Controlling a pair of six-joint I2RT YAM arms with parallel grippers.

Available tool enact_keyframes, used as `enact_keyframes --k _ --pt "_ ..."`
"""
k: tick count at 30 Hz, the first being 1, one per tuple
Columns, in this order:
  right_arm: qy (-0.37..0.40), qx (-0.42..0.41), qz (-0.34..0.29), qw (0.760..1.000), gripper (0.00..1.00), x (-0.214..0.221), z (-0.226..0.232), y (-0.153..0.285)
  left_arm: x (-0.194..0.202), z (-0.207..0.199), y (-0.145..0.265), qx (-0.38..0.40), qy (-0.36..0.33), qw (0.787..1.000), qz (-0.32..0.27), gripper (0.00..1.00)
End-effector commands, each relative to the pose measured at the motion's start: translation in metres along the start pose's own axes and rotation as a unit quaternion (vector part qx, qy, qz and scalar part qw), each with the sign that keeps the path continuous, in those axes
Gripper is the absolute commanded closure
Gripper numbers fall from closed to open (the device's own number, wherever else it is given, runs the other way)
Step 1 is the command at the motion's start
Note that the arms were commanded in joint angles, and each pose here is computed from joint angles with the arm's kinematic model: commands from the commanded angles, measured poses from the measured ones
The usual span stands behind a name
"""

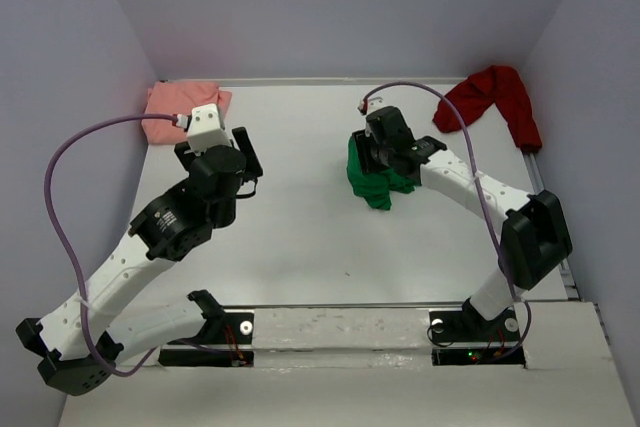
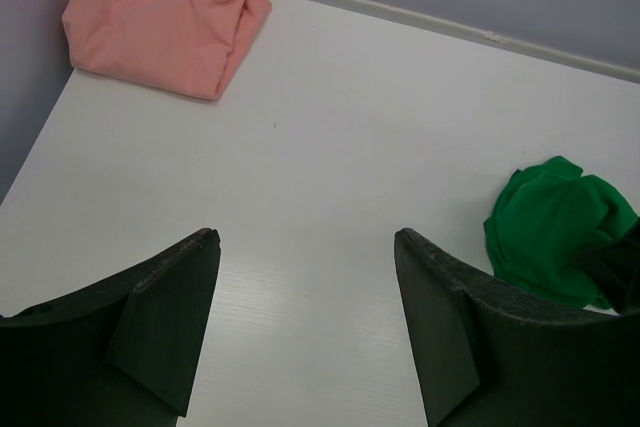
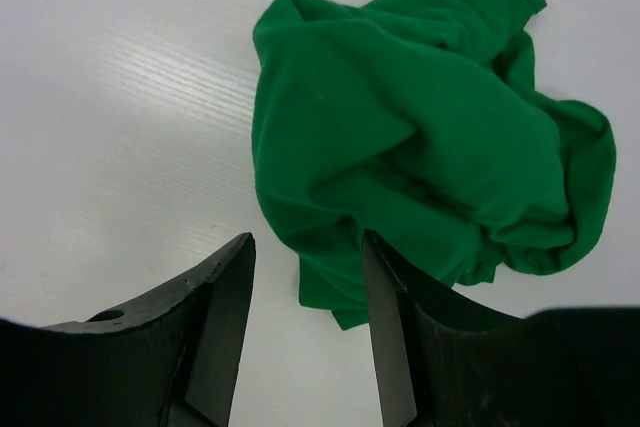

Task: Fold and stack the t-shirts
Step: Flatten the tshirt out

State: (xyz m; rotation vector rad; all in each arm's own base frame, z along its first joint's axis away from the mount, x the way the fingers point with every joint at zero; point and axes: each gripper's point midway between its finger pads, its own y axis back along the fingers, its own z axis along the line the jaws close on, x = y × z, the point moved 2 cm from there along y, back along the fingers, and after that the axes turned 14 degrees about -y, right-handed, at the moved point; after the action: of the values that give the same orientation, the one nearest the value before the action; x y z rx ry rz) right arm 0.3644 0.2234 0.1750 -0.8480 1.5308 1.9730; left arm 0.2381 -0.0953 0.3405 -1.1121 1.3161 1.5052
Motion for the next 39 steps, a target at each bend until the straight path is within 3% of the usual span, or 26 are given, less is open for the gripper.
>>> enact_keyframes --k 1,18,24,27,28,31,37,39 --pt "-0.019 -0.014 -0.021 0.999 0.48 0.000 0.005 -0.004 -0.019 0.012 0.008 -0.012 0.022 0.999 -0.024 0.20" --pt "0.006 0.042 -0.064 0.997 0.48 -0.035 -0.002 -0.016 -0.016 0.014 0.010 -0.010 0.022 0.999 -0.024 0.20" --pt "0.003 0.049 -0.057 0.997 0.49 -0.029 -0.004 -0.022 -0.015 0.016 0.010 -0.013 0.021 0.999 -0.025 0.20" --pt "0.000 0.050 -0.041 0.998 0.55 -0.017 -0.005 -0.031 -0.014 0.018 0.011 -0.015 0.020 0.999 -0.026 0.20" --pt "-0.003 0.050 -0.039 0.998 0.63 -0.014 -0.005 -0.033 -0.014 0.018 0.011 -0.016 0.018 0.999 -0.025 0.20" --pt "-0.006 0.039 -0.032 0.999 0.73 -0.006 -0.002 -0.040 -0.013 0.019 0.011 -0.017 0.018 0.999 -0.025 0.20" --pt "-0.002 0.043 -0.034 0.999 0.74 -0.008 -0.001 -0.048 -0.012 0.021 0.011 -0.019 0.016 0.999 -0.025 0.20" --pt "-0.001 0.042 -0.042 0.998 0.79 -0.015 0.000 -0.047 -0.012 0.021 0.011 -0.020 0.016 0.999 -0.024 0.20"
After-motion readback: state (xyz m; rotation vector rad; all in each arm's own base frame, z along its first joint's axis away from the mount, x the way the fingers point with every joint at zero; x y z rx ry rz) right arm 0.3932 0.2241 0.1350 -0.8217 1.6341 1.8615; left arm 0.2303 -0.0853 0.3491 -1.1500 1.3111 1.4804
